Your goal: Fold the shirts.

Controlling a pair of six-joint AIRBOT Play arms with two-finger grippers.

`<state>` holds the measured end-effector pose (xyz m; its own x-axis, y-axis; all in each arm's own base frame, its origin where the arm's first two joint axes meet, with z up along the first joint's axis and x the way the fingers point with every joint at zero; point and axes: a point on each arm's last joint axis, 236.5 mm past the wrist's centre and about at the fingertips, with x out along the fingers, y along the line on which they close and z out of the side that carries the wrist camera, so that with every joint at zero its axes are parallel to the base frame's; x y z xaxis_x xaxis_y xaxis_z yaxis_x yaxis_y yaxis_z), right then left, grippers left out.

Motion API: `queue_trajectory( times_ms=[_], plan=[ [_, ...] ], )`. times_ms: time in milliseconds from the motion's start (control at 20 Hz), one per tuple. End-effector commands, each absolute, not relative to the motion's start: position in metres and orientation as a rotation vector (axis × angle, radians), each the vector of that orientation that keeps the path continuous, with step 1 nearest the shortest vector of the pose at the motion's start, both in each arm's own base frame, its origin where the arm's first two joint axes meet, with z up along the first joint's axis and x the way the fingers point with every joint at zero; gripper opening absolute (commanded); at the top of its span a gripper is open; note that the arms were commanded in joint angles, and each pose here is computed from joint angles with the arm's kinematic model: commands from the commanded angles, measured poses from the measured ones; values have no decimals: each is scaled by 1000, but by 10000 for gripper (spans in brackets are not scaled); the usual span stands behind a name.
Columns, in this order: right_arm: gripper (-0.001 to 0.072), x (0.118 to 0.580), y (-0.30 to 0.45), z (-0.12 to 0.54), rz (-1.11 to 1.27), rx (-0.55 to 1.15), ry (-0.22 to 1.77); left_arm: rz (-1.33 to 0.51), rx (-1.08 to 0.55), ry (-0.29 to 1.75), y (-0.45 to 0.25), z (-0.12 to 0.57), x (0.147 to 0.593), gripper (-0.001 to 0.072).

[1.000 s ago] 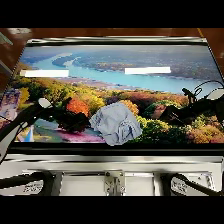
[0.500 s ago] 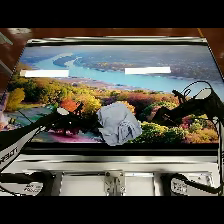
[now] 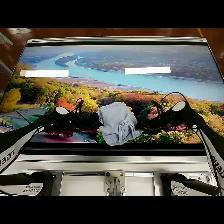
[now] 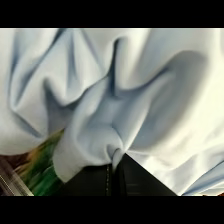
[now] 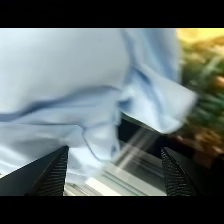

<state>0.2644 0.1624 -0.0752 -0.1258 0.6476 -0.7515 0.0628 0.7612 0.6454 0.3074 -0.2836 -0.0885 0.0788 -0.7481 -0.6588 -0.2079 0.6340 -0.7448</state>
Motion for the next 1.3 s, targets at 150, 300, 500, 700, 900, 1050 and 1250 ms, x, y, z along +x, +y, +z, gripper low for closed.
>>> queue_trajectory(
  times_ms=[150, 300, 500, 700, 900, 1050, 1250],
  plan=[
    [594, 258, 230, -87, 659, 656, 1626, -504, -829, 1452, -283, -81, 309, 44],
    [71, 265, 232, -80, 666, 672, 1595, -515, -796, 1406, -271, -74, 319, 43],
    [69, 295, 218, -18, 820, 555, 1383, -553, -666, 1239, -237, -14, 355, 42],
    [68, 351, 197, 137, 861, 424, 943, -735, -402, 852, -225, 157, 380, 42],
    [68, 338, 179, 324, 825, 208, 489, -821, -255, 328, -214, 382, 343, 43],
    [68, 303, 151, 417, 681, 78, 275, -798, -158, 68, -194, 483, 291, 43],
    [69, 260, 124, 456, 551, 7, 189, -698, -137, 24, -167, 505, 260, 43]
  ],
)
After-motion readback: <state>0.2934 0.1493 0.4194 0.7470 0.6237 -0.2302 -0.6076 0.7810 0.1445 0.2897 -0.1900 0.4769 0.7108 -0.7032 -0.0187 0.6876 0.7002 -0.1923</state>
